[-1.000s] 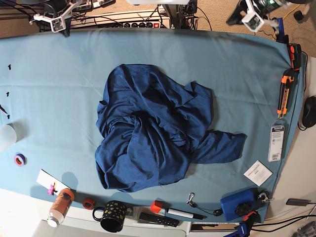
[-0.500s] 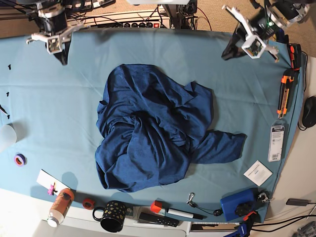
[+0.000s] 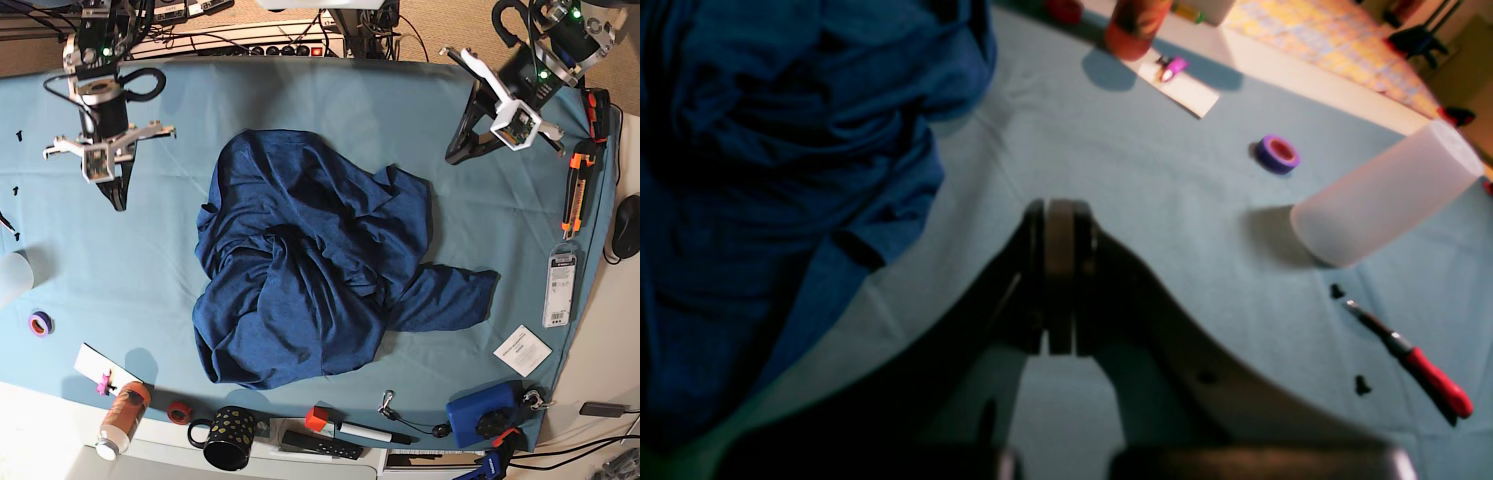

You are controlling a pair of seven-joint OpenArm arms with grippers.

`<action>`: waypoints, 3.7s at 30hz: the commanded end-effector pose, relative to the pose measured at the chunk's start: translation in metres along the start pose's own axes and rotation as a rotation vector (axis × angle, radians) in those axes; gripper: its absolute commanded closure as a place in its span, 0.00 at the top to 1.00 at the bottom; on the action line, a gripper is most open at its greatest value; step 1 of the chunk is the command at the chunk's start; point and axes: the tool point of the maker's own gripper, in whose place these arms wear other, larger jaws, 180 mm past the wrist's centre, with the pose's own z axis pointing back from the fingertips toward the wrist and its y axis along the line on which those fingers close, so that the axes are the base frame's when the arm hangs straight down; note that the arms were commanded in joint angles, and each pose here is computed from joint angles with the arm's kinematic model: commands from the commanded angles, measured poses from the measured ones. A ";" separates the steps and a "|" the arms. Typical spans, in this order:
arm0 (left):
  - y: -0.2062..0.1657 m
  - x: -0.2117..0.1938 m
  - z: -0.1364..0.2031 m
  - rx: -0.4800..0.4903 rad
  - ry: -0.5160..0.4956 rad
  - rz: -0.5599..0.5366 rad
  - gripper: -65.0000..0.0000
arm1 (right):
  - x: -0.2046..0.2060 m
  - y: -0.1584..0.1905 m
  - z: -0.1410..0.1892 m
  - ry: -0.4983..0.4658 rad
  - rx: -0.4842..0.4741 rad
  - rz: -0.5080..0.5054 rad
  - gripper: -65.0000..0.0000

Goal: Layout the t-shirt on the table in an organized manner, then fold the t-shirt properly
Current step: 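Lower both grippers from rest toward the crumpled blue shirt, then grasp the blue shirt with the right gripper and lift it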

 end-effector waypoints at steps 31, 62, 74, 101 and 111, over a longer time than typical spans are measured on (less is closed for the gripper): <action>0.078 -0.013 -0.054 0.081 -0.068 0.161 0.33 | 0.062 -0.013 -0.023 -0.199 -0.011 -0.059 0.30; 0.037 0.000 -0.096 -0.009 -0.067 0.080 0.33 | 0.078 0.002 -0.036 -0.222 -0.004 -0.063 0.30; 0.033 -0.002 -0.099 -0.003 -0.059 0.087 0.33 | 0.056 0.077 -0.097 -0.138 0.163 0.058 0.32; 0.035 -0.004 -0.099 0.005 -0.047 0.065 0.33 | 0.100 0.136 -0.205 -0.063 0.197 -0.262 0.45; 0.035 -0.003 -0.099 0.005 -0.048 0.066 0.33 | 0.073 0.153 -0.213 0.025 0.214 -0.280 0.45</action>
